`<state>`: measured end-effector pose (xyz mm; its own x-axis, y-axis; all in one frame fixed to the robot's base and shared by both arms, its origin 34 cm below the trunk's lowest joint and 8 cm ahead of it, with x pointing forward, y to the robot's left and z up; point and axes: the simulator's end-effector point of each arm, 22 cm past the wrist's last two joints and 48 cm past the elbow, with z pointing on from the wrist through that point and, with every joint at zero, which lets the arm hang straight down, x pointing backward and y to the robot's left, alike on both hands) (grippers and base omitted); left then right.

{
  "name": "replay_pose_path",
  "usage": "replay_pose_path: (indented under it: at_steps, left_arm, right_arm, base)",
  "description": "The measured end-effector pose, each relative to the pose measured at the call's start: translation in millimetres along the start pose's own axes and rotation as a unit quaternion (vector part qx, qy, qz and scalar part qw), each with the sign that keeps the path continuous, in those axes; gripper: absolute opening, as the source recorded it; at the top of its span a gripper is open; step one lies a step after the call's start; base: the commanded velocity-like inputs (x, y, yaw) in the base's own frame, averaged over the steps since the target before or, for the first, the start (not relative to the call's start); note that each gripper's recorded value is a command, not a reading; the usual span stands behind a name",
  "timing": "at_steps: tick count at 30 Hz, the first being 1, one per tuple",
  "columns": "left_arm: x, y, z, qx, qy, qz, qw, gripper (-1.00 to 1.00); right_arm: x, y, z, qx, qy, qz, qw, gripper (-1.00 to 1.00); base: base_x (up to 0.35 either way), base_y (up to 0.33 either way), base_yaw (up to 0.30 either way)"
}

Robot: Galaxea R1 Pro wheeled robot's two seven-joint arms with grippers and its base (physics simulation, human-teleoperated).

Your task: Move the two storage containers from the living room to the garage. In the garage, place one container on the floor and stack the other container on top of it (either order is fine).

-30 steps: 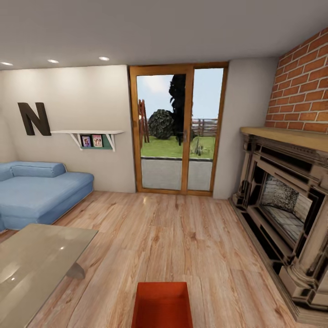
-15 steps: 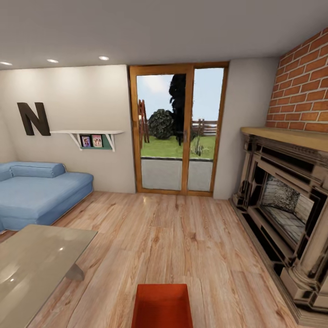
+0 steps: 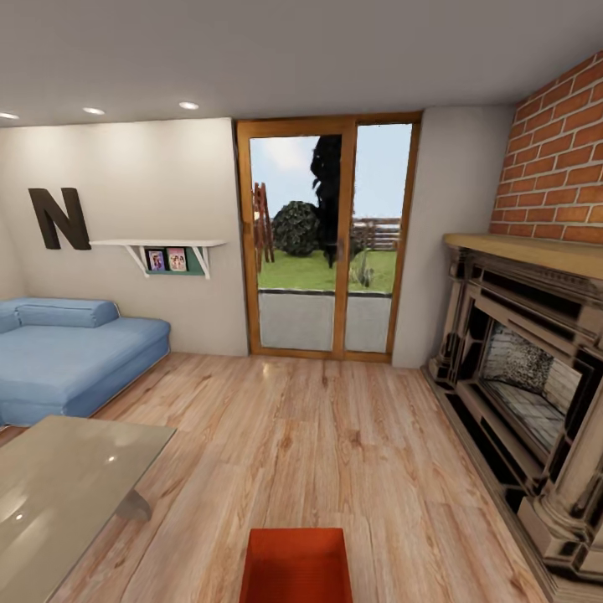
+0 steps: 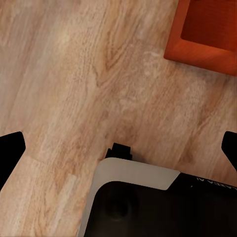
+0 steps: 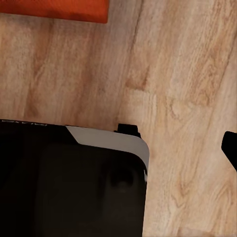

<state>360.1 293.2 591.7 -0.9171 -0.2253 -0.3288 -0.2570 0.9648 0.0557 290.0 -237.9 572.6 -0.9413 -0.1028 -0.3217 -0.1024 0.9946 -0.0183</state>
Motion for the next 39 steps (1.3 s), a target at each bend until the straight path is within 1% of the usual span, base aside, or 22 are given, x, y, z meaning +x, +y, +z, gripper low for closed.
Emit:
replay_pose_path:
  at_steps: [20,29,39]
  left_arm:
    - [9,3,2.5,-0.003,0.011,0.001,0.9999,1.00]
    - [14,4,3.8,-0.005,0.018,0.002,0.9998,1.00]
    - [21,5,5.3,-0.007,0.025,0.004,0.9996,1.00]
  right_arm:
    - [10,1,0.6,-0.002,0.014,0.000,0.9999,1.00]
    - [15,0,0.8,-0.001,0.020,0.006,0.9998,1.00]
    - [22,1,1.0,-0.002,0.028,0.005,0.9996,1.00]
  base:
    - [0.000,0.000,0.113]
    - [0.000,0.000,0.012]
    - [0.000,0.000,0.000]
